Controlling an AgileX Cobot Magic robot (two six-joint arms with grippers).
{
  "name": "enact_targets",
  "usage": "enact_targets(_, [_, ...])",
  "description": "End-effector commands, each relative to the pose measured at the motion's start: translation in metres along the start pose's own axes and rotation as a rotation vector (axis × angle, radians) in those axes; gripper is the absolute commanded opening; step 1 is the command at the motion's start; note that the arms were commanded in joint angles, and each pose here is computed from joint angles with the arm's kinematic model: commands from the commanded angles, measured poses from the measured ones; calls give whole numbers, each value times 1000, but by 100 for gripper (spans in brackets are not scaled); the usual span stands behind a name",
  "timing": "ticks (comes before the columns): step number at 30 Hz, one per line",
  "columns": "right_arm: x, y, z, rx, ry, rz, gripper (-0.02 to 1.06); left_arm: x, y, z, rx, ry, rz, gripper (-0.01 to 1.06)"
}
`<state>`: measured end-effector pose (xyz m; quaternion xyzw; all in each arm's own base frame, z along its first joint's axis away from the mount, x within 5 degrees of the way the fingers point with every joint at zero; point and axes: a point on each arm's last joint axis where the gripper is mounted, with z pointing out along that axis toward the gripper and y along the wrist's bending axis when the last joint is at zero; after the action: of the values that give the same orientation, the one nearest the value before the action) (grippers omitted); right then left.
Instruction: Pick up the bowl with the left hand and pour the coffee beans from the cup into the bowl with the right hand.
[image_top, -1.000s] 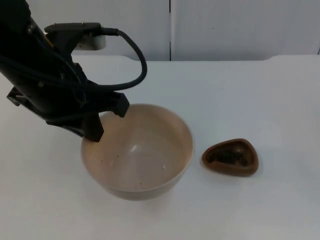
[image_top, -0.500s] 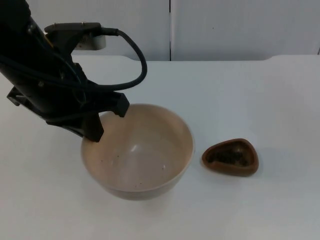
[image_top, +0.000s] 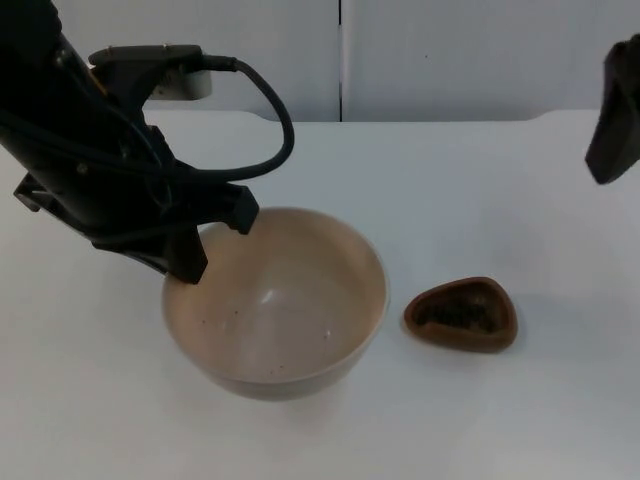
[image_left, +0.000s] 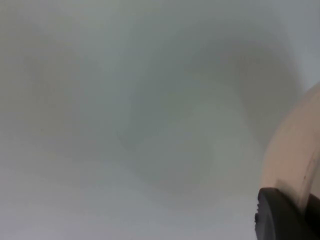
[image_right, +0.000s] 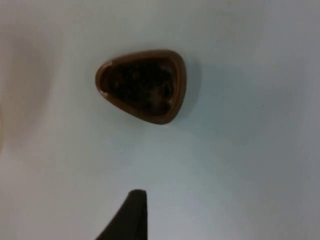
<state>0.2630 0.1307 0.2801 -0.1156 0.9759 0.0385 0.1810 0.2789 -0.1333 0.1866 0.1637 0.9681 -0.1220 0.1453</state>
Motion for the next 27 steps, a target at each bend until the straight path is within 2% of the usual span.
enact_targets(1, [-5,7,9,23,-21,40,102,-1,0,-3,1,-13,0,0])
enact_targets(6, [-8,22,41,80,0,69,100,-1,0,-3,1,-13,0,0])
enact_targets(10, [-8,25,63,95,44,88,100,-1,0,-3,1,-13,0,0])
enact_targets(16, [-13,28,87,77,36,113,100,-1,0,-3,2,-13,-2,0])
enact_targets(20, [-15,22,104,77,45,160,100,-1,0,-3,1,-17,-2,0])
enact_targets(27, [-14,23,128,79,64,171,97,-2,0,-3,1,-30,-5,0])
